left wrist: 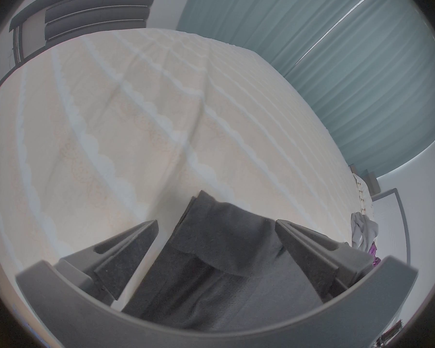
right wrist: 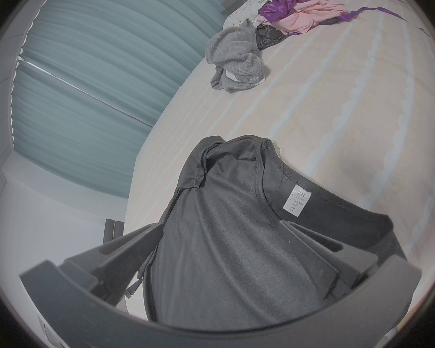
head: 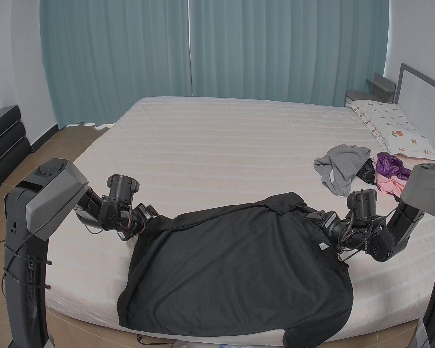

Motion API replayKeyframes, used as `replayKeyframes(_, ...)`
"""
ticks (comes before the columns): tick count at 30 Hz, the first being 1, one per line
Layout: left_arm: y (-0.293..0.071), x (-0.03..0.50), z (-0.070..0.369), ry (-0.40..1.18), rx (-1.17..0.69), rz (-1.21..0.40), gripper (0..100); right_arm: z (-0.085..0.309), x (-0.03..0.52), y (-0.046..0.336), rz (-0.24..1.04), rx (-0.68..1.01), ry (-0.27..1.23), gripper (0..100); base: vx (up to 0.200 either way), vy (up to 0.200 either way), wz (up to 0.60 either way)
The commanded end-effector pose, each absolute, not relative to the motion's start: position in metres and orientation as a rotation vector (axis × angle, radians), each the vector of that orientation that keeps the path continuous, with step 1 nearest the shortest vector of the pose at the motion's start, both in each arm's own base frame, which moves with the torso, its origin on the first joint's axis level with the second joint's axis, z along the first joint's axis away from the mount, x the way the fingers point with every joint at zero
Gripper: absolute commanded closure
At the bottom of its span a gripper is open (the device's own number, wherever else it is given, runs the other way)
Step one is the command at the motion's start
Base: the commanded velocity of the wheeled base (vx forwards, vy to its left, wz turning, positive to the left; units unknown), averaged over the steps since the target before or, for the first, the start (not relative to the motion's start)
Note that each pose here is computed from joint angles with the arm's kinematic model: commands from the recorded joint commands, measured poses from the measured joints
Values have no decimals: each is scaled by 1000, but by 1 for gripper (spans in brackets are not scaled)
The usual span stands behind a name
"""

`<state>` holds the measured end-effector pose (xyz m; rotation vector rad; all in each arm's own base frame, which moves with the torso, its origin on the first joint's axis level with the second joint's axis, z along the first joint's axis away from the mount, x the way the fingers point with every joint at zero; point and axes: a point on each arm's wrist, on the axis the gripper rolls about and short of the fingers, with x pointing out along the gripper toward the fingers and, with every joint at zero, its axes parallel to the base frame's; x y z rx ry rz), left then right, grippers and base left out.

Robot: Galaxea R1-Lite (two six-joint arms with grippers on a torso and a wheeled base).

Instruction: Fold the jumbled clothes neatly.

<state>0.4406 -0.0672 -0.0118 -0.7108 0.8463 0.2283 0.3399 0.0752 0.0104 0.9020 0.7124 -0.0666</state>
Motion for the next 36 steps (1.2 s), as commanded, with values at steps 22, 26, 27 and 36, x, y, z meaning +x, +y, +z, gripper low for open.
replayKeyframes(22,-52,474,9,559,-819,292,100,9,347,78,-54,903,694,0,0,0,0)
replayKeyframes(26,-46,479,18,465,-889,274,100,9,356,81,-43,906,678,0,0,0,0)
replayKeyframes(27,-45,480,19,457,-893,270,100,10,358,82,-38,906,672,0,0,0,0)
replayKeyframes(36,-43,489,17,421,-914,252,100,28,404,97,-33,824,653,0,0,0,0)
